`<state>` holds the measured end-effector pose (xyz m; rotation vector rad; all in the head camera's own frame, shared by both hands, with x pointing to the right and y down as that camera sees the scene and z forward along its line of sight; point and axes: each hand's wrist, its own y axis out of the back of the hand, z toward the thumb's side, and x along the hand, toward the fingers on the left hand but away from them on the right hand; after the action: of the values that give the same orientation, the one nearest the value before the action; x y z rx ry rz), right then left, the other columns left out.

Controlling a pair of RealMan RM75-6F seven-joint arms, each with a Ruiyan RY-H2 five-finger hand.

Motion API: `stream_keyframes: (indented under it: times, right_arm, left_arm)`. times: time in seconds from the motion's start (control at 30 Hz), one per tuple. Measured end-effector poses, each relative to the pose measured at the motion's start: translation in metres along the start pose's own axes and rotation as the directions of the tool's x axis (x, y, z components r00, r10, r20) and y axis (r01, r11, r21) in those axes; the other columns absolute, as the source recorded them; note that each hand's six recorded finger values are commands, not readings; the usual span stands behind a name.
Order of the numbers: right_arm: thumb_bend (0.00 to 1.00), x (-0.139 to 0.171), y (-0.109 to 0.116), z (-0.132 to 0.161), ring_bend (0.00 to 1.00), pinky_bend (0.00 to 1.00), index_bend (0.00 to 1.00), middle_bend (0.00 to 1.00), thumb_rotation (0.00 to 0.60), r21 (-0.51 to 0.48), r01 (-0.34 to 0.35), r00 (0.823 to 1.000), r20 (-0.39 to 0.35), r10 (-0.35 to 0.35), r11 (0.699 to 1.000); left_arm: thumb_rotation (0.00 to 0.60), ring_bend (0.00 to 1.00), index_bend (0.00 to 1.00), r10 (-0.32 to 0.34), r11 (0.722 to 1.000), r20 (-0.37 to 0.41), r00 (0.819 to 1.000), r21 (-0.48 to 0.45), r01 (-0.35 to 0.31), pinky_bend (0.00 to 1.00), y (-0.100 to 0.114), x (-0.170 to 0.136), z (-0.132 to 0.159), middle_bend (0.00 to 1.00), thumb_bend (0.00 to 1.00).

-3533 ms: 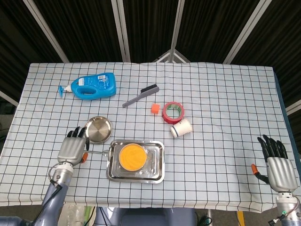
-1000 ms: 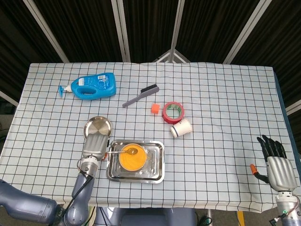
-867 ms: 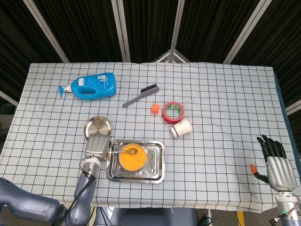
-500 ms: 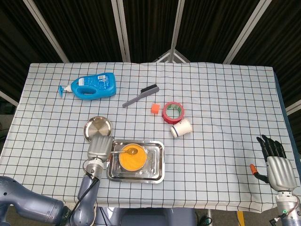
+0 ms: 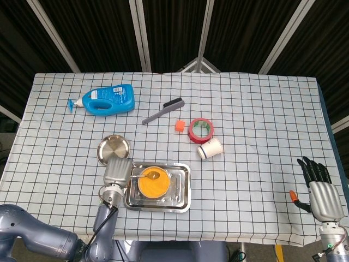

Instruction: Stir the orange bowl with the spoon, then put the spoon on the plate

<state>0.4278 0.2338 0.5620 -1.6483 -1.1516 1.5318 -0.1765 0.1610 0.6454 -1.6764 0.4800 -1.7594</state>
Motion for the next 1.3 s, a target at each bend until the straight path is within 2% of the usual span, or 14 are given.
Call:
stream_keyframes:
  times: [0.37, 0.87, 1.3]
  right_arm:
    - [0.39, -0.0004, 0.0012, -0.0005, 0.0, 0.0, 0.0, 0.0, 0.6, -0.006, 0.003, 1.0, 0.003, -0.003, 1.0]
    - [0.39, 0.0, 0.0023, -0.0016, 0.0, 0.0, 0.0, 0.0, 0.6, -0.009, 0.007, 1.0, 0.007, -0.007, 1.0]
    - [0.39, -0.0002, 0.0028, -0.0019, 0.0, 0.0, 0.0, 0.0, 0.6, -0.011, 0.009, 1.0, 0.009, -0.009, 1.0]
  left_arm:
    - [0.6, 1.0, 0.5, -0.01, 1.0, 0.008, 1.0, 0.001, 0.01, 1.0, -0.0045, -0.0001, 0.0063, 1.0, 0.46]
    - [0.6, 1.0, 0.54, -0.014, 1.0, -0.001, 1.0, 0.019, 0.014, 1.0, -0.0066, 0.0011, 0.0061, 1.0, 0.55]
    - [0.6, 1.0, 0.57, 0.02, 0.999, 0.004, 1.0, 0.025, -0.02, 1.0, -0.0023, 0.0018, 0.0036, 1.0, 0.55]
